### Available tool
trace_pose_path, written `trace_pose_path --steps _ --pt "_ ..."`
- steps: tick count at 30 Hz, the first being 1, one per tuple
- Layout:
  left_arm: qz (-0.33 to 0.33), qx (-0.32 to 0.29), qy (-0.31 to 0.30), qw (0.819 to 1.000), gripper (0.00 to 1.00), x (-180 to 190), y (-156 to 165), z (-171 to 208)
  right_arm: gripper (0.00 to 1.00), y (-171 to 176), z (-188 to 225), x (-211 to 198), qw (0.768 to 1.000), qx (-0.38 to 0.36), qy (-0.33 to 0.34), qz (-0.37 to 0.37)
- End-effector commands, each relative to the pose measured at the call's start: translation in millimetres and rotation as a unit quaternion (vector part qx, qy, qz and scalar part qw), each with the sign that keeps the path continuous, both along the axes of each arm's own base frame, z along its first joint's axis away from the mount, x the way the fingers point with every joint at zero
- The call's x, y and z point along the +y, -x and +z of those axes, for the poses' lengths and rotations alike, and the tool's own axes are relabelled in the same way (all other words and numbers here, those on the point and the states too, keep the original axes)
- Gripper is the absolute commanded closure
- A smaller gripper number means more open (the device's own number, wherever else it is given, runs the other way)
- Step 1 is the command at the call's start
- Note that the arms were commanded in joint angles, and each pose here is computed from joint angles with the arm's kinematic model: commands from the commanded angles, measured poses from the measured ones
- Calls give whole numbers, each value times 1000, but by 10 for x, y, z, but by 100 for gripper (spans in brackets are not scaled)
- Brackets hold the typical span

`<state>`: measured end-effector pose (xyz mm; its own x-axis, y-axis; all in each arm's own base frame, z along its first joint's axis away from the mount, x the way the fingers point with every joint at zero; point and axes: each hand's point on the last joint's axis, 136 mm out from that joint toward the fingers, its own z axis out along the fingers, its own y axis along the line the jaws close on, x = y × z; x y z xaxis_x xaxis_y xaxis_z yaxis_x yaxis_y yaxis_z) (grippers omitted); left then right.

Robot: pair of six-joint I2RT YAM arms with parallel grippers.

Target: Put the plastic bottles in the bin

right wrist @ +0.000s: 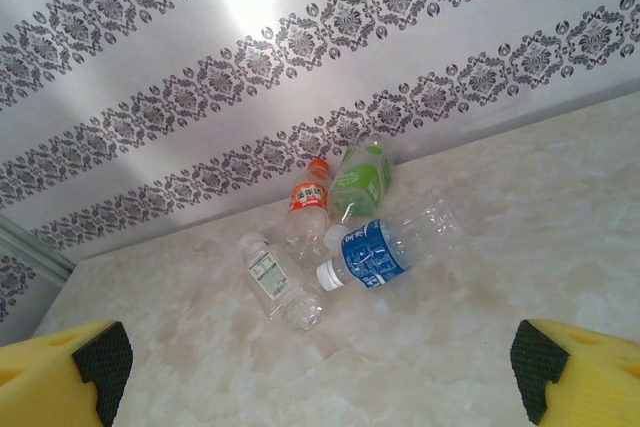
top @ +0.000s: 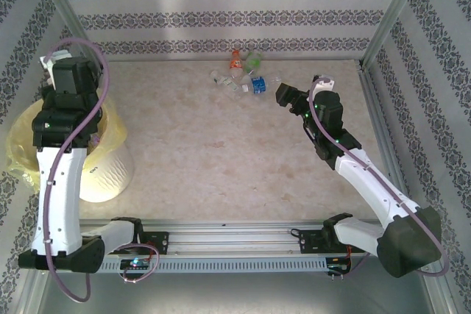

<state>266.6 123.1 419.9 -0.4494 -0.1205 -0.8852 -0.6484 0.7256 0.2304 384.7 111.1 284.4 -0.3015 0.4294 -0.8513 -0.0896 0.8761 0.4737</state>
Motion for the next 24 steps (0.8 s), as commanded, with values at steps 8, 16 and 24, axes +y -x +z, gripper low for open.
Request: trace_pose_path --steps 8,16,24 --pt "-60 98 140 983 45 -78 -146 -796 2 -78 18 82 1000 11 -10 22" --pt "-31 146 185 971 3 -92 -81 -912 2 -61 17 87 1000 13 2 27" --pt "-66 84 196 975 0 -198 -163 -740 2 -52 5 52 1000 2 0 19"
